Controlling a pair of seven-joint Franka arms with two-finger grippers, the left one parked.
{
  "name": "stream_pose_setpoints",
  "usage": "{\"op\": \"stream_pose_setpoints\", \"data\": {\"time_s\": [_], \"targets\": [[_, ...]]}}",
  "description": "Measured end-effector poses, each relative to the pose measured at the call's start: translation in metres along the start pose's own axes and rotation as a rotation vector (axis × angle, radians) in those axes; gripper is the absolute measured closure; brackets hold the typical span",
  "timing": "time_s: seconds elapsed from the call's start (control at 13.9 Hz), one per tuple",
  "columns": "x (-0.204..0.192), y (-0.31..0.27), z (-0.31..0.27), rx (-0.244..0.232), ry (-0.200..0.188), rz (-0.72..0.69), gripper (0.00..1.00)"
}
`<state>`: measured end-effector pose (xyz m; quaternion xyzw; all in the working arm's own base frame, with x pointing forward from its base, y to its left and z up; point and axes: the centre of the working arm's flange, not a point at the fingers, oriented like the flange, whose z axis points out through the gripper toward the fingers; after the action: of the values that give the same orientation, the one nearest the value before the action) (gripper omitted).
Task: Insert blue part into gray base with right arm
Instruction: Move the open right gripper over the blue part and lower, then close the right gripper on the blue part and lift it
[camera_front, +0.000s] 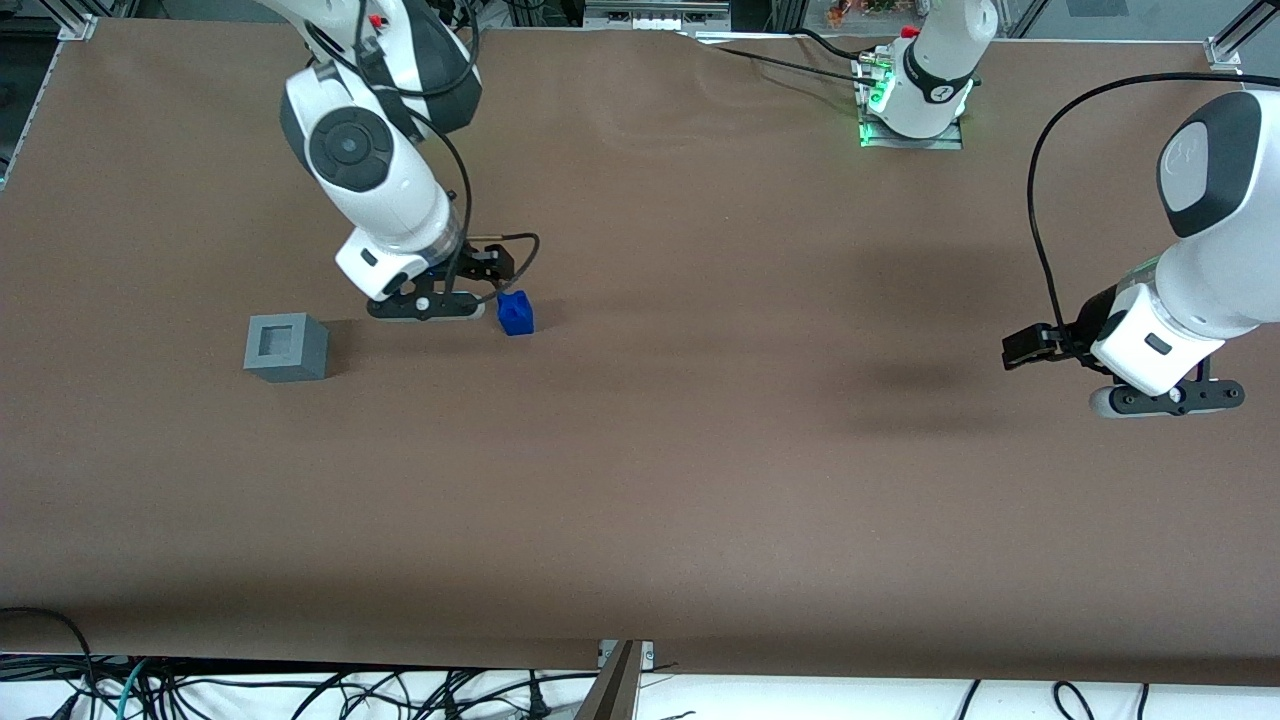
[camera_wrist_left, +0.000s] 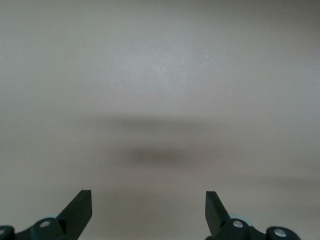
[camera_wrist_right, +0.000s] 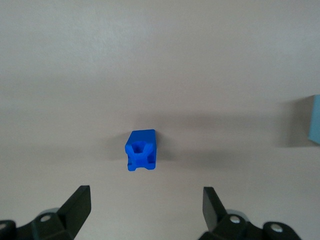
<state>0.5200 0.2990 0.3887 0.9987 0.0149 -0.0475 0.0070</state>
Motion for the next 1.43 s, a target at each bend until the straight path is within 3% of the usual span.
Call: {"op": "stream_pose_setpoints", "data": {"time_s": [0.57, 1.08, 1.36, 1.43], "targets": [[-0.019, -0.007, 0.121, 0.045, 0.062, -0.02, 0.01], [-0.032, -0.023, 0.159, 0.025, 0.054, -0.076, 0.01], [-0.031, -0.02, 0.166, 0.001, 0.064, -0.102, 0.1], [-0.031, -0.021, 0.166, -0.003, 0.067, -0.109, 0.18]]}}
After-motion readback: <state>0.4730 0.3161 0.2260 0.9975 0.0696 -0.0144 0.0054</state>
